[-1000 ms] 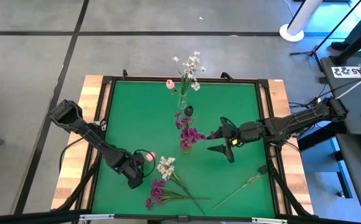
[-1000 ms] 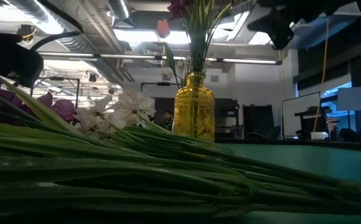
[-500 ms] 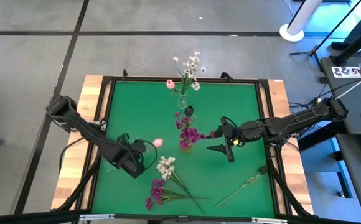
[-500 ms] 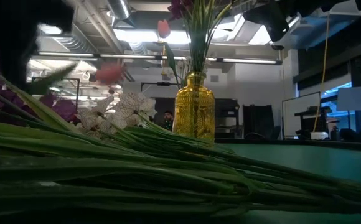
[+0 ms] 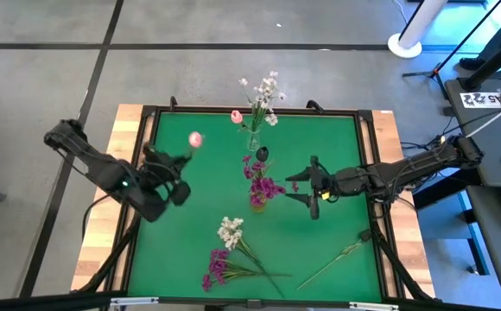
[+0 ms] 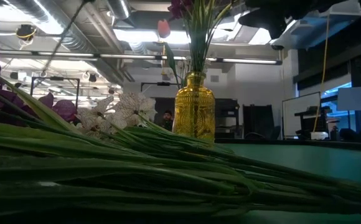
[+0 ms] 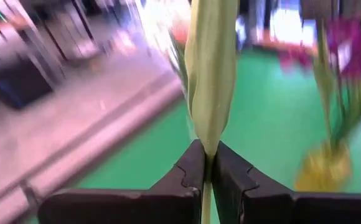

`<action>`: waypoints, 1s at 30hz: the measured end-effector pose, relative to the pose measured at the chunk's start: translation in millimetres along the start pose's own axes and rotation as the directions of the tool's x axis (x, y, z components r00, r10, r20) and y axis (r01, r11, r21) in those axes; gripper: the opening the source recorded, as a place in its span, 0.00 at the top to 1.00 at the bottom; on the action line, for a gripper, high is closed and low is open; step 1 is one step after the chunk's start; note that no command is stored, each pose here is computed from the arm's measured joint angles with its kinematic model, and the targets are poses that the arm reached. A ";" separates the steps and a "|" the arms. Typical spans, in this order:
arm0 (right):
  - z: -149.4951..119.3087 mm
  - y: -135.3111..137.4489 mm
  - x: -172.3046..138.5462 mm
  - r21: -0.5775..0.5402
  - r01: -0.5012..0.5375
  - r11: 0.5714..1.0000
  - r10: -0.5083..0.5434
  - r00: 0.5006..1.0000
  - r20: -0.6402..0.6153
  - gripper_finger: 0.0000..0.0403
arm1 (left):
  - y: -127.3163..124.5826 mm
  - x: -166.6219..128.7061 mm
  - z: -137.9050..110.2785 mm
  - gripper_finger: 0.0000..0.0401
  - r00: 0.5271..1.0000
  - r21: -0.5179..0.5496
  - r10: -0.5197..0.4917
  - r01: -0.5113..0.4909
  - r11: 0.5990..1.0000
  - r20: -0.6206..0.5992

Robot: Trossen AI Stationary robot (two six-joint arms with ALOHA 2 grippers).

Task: Sort flowers into vase by color
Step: Put the pink flower into the transparent vase

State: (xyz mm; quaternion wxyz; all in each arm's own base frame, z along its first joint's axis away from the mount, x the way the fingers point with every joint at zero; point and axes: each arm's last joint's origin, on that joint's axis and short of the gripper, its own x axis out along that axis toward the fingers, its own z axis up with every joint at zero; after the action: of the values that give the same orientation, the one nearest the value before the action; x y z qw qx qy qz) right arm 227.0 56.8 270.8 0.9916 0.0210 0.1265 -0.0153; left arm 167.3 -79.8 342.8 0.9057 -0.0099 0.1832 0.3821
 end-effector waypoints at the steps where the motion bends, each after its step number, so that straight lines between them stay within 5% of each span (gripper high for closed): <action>1: 0.7 -1.1 -1.1 -0.022 0.028 0.999 -0.028 1.000 0.006 0.45 | 3.9 -1.9 4.7 0.97 0.999 -0.014 0.010 -0.010 1.000 0.048; 7: 9.6 -7.9 -13.0 -0.087 0.178 0.980 -0.173 0.983 0.070 0.45 | 19.8 -12.5 31.1 0.97 0.980 -0.024 0.028 -0.023 0.999 0.198; 11: 14.7 -11.2 -20.6 -0.081 0.233 0.969 -0.224 0.969 0.103 0.45 | 21.7 -19.9 54.5 0.97 0.966 0.001 -0.127 0.130 0.991 0.227; 15: 15.7 -11.8 -22.3 -0.077 0.240 0.968 -0.231 0.967 0.108 0.45 | 19.5 -29.2 81.9 0.97 0.858 0.059 -0.383 0.387 0.920 0.344; 17: 15.1 -11.8 -22.2 -0.078 0.239 0.968 -0.231 0.968 0.103 0.45 | 19.8 -32.6 93.7 0.97 0.797 0.099 -0.428 0.429 0.898 0.425; 25: 10.7 -12.3 -21.9 -0.081 0.244 0.966 -0.240 0.969 0.063 0.45 | 35.6 -18.3 119.8 0.97 0.722 0.185 -0.357 0.309 0.933 0.593; 30: -0.2 -18.7 -23.9 -0.193 0.412 0.891 -0.423 0.906 -0.016 0.45 | 51.5 9.0 128.5 0.97 0.714 0.192 -0.320 0.257 0.947 0.622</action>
State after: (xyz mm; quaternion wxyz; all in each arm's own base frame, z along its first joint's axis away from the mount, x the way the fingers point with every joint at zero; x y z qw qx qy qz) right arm 203.2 38.7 275.9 0.9587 -0.0984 0.1572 -0.2154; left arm 178.9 -16.8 465.9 0.9606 0.1353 -0.1264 0.2071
